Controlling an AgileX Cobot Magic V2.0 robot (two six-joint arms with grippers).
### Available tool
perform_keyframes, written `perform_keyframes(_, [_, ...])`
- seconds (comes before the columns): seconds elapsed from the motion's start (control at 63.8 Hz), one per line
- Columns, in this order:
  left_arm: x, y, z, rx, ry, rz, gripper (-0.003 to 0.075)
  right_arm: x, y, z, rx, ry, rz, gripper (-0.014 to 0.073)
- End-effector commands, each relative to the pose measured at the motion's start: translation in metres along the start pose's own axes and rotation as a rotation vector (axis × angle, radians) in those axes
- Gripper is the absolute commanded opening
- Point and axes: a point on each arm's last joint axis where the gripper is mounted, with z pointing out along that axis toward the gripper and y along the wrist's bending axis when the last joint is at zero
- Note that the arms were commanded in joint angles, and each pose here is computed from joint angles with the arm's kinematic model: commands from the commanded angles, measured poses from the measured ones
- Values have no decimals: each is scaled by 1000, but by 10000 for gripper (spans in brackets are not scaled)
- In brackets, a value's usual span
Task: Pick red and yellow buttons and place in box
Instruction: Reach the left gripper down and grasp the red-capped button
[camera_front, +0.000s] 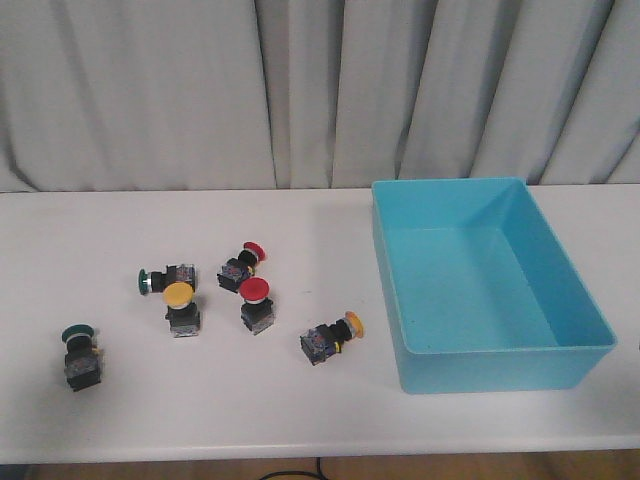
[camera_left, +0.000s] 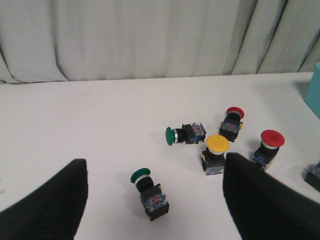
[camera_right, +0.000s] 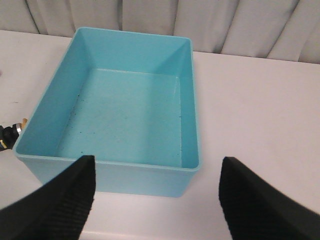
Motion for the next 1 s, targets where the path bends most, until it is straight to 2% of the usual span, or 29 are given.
perform_keyframes(0.0, [-18,0,15,3,-17,62,545,-17,-2,-4,15,-104,-6,508])
perform_keyframes(0.141, [-33,-11,42,99,108,117,545,-17,-2,-4,15,-105,-6,508])
perform_keyframes(0.282, [-45,-36,81,263,193,264,545,-17,-2,-4,15,-106,-6,508])
perform_keyframes(0.392, [-51,-60,117,354,238,327,545,-17,-2,-4,15,-106,-6,508])
perform_keyframes(0.564, [-55,-96,172,438,307,412,545,-17,-2,-4,15,-106,-6,508])
perform_keyframes(0.753, [-42,-136,236,512,415,460,545,-17,-2,-4,14,-102,-6,508])
perform_keyframes(0.988, [-24,-168,295,563,512,488,545,-16,-2,-4,14,-98,-7,508])
